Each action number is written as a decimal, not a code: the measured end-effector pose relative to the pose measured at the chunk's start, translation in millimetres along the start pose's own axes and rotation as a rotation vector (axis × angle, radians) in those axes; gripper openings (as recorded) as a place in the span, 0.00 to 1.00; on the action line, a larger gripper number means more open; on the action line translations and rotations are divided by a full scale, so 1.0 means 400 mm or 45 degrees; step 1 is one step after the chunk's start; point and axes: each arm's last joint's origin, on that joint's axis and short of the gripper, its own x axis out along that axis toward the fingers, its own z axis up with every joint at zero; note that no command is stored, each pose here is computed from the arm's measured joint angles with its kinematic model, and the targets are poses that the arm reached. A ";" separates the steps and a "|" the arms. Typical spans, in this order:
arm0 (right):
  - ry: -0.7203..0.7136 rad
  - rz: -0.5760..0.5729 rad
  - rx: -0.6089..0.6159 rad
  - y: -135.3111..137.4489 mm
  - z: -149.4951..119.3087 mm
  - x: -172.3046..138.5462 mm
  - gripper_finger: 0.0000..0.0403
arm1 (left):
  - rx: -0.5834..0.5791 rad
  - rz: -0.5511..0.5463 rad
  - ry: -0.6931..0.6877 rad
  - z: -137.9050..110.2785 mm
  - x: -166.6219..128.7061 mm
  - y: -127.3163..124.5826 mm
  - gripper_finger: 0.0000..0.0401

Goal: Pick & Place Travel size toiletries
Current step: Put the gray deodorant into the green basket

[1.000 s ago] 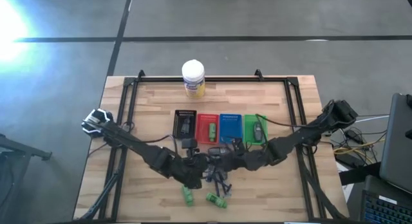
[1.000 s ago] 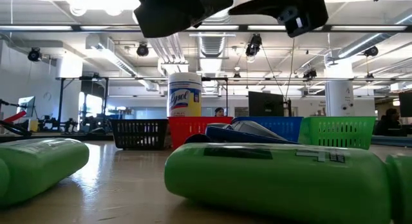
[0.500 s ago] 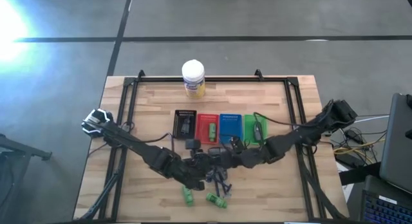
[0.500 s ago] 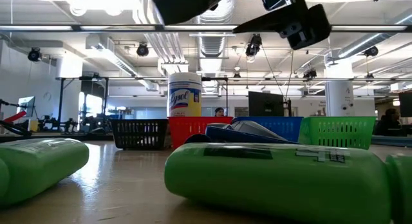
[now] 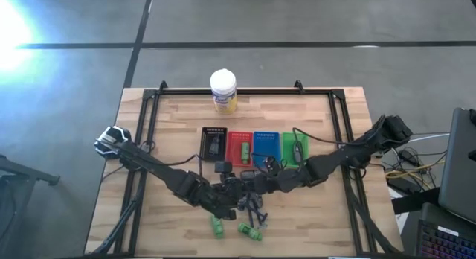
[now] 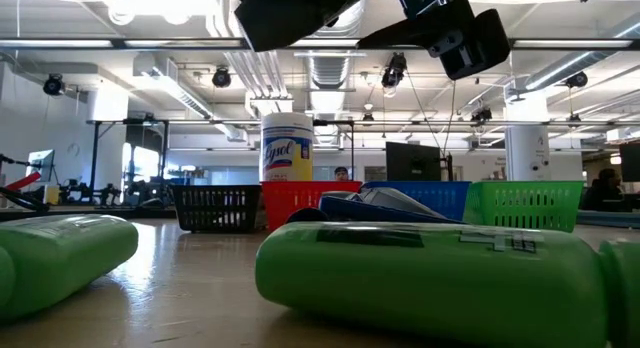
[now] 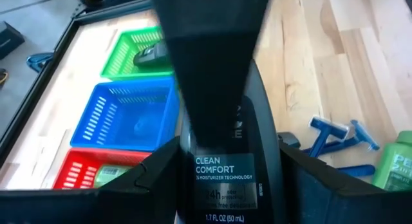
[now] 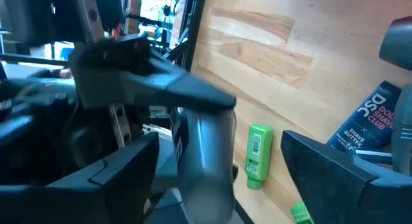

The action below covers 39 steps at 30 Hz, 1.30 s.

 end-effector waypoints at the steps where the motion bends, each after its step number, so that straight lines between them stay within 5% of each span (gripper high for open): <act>1: -0.002 0.000 0.006 0.000 0.002 0.001 0.77 | 0.001 -0.002 -0.010 0.002 0.000 0.000 0.52; 31: 0.001 0.008 0.022 0.002 0.002 0.001 0.35 | 0.058 0.045 -0.033 0.004 0.021 0.020 0.53; 39: 0.006 0.003 -0.006 0.001 0.001 0.001 0.30 | 0.073 0.079 -0.021 0.002 0.024 0.027 0.75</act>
